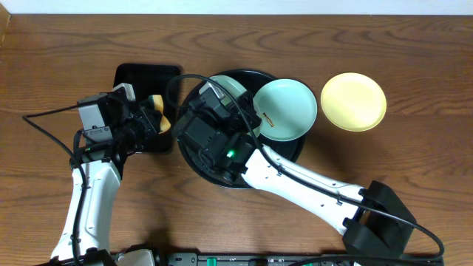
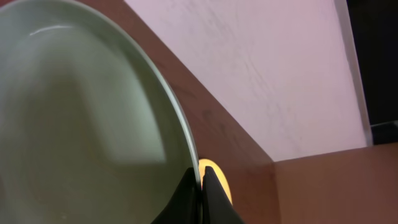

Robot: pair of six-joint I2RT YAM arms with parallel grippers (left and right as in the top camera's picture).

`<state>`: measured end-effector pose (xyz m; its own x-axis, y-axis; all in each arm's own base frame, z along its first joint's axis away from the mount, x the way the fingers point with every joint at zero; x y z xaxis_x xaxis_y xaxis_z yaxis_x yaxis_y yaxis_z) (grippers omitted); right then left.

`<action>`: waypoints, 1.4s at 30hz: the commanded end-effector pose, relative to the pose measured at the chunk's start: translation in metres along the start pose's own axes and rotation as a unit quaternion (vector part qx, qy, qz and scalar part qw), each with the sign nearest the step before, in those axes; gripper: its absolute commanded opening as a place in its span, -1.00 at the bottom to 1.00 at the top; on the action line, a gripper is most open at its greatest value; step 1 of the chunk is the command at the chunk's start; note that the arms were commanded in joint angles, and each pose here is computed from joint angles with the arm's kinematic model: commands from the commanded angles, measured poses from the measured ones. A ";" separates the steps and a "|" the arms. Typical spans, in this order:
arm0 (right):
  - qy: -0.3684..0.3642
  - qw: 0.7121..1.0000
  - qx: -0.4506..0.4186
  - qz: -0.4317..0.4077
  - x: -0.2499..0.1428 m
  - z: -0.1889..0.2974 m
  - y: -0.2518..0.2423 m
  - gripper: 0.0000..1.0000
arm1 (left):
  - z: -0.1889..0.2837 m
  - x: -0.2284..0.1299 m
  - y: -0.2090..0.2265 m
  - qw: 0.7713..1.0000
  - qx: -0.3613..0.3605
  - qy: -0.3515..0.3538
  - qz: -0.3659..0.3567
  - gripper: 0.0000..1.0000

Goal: Clean dirty plates on tray and stack at the side
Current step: 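Carry the green plate right and stack it on the yellow plate, then reach the right gripper to the last green plate on the round tray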

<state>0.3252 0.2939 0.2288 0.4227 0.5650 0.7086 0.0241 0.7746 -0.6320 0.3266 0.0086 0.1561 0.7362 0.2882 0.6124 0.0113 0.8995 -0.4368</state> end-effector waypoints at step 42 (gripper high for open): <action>0.336 0.771 0.334 -0.425 -0.224 -0.219 -0.211 0.28 | 0.004 0.009 -0.001 1.000 0.005 -0.007 -0.012 -0.70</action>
<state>0.4192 -0.0876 0.1224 0.8486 -0.4387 0.2956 0.3519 0.8854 0.3037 0.3246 0.0086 0.1541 0.7444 0.2902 0.6014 0.0026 0.8994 -0.4372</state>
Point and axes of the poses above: each gripper's point midway between its finger pads, its own z axis back along the fingers, its own y axis along the line the jaws close on, x = y × z, the point moved 4 cm from there along z, back along the fingers, and after that the axes turned 12 degrees about -z, right-handed, at the moved point
